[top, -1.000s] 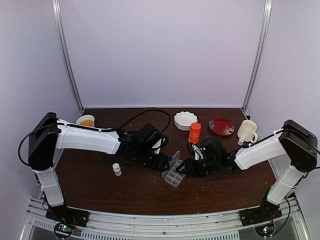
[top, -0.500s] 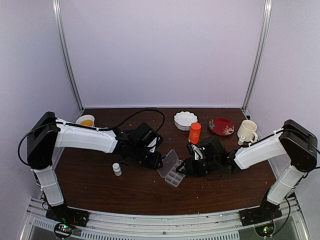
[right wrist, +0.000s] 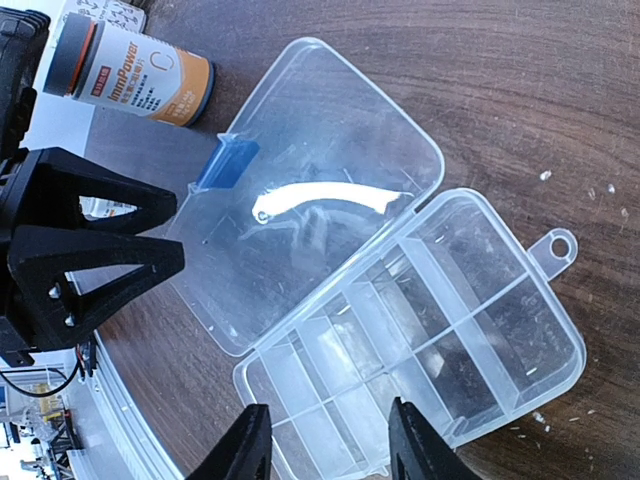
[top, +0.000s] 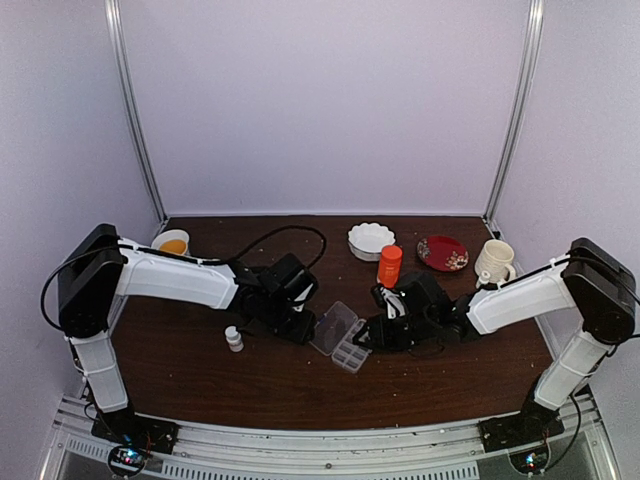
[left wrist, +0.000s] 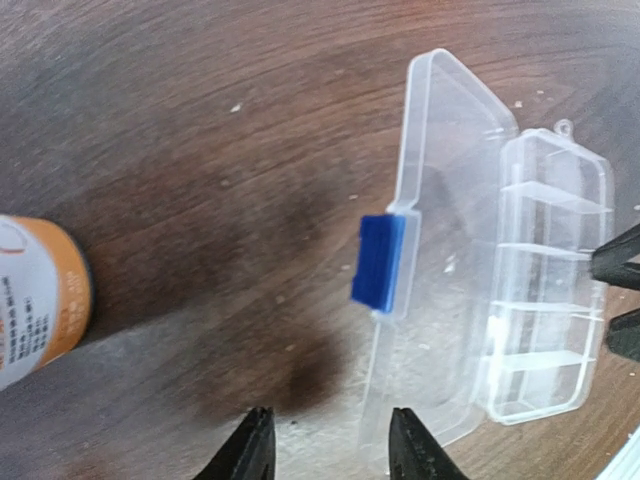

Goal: Sort the pills into containers
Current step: Unscrew the lid of the pill container.

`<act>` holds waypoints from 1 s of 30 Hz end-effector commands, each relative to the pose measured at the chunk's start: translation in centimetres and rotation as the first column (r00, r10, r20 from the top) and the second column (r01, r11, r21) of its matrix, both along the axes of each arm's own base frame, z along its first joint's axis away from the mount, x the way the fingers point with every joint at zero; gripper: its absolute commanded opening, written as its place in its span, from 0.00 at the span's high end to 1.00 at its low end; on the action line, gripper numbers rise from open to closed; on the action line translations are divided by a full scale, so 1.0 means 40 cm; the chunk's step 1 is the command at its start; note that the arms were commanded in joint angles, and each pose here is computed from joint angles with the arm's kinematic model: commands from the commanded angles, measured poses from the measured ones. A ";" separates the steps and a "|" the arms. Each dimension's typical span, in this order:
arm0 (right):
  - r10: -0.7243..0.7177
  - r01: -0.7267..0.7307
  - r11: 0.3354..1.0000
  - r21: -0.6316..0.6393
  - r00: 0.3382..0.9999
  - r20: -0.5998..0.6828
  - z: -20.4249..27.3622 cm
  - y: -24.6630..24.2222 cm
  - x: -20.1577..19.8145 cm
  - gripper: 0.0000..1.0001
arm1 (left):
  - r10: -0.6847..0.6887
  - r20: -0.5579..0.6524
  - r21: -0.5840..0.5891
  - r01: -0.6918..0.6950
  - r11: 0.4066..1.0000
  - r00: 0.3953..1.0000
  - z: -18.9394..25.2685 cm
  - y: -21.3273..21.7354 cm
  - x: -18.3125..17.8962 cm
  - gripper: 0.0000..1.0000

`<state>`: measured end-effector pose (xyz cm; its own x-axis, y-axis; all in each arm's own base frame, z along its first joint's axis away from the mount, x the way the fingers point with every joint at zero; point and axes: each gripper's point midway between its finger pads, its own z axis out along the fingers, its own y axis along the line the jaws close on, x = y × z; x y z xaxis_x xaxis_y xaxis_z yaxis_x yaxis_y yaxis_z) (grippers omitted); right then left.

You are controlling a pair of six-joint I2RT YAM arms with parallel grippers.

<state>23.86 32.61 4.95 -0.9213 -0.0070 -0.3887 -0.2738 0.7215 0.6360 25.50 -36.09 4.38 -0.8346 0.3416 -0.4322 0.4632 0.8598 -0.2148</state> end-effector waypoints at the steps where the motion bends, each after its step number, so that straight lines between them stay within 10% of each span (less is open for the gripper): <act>1: -0.015 0.016 0.997 -0.077 1.000 0.005 -0.017 -0.025 0.003 0.59 | 0.007 0.039 0.077 -0.010 0.997 0.999 -0.014 0.035 0.014 0.64; 30: -0.044 0.060 0.991 -0.123 0.991 0.128 0.076 -0.057 0.035 0.60 | -0.106 -0.009 0.047 0.107 0.993 0.994 -0.031 -0.090 -0.070 0.82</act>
